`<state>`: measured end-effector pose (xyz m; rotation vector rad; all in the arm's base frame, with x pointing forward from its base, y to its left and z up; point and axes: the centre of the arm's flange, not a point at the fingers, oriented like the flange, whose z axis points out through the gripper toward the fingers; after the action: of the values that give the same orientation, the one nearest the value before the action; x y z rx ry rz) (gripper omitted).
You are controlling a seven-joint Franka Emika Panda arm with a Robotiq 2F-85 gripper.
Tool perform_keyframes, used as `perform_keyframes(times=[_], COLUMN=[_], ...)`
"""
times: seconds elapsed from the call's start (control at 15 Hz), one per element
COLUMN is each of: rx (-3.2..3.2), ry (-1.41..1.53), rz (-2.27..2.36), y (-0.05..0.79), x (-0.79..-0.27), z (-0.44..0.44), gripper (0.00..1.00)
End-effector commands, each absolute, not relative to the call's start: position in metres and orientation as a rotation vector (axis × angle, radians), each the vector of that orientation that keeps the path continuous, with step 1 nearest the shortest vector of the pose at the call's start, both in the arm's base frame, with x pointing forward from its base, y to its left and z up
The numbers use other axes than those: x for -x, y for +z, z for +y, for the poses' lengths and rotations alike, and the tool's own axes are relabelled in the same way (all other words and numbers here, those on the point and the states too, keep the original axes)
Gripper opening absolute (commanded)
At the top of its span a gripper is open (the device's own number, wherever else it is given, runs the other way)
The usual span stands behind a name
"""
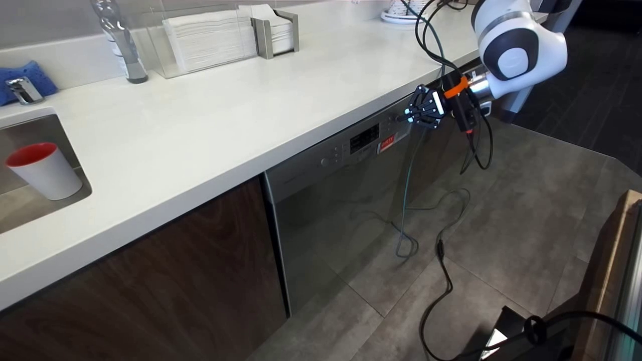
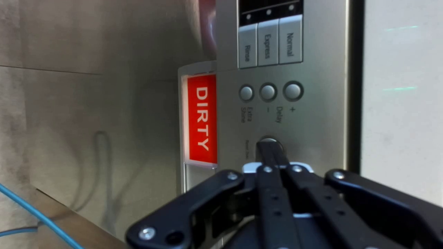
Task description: Press the big button on the top right side of the dishwasher
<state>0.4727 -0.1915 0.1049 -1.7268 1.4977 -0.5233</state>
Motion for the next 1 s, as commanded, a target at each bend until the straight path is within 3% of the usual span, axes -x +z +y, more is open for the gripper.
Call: perform_keyframes(times=[0.0, 0.93], rx=[1.672, 1.656], ry=[-0.586, -0.598], rz=[1.466, 1.472], y=[0.1039, 0.1037], x=[-0.4909, -0.4918], z=[-0.1949, -0.1959], gripper=[0.00, 0.00])
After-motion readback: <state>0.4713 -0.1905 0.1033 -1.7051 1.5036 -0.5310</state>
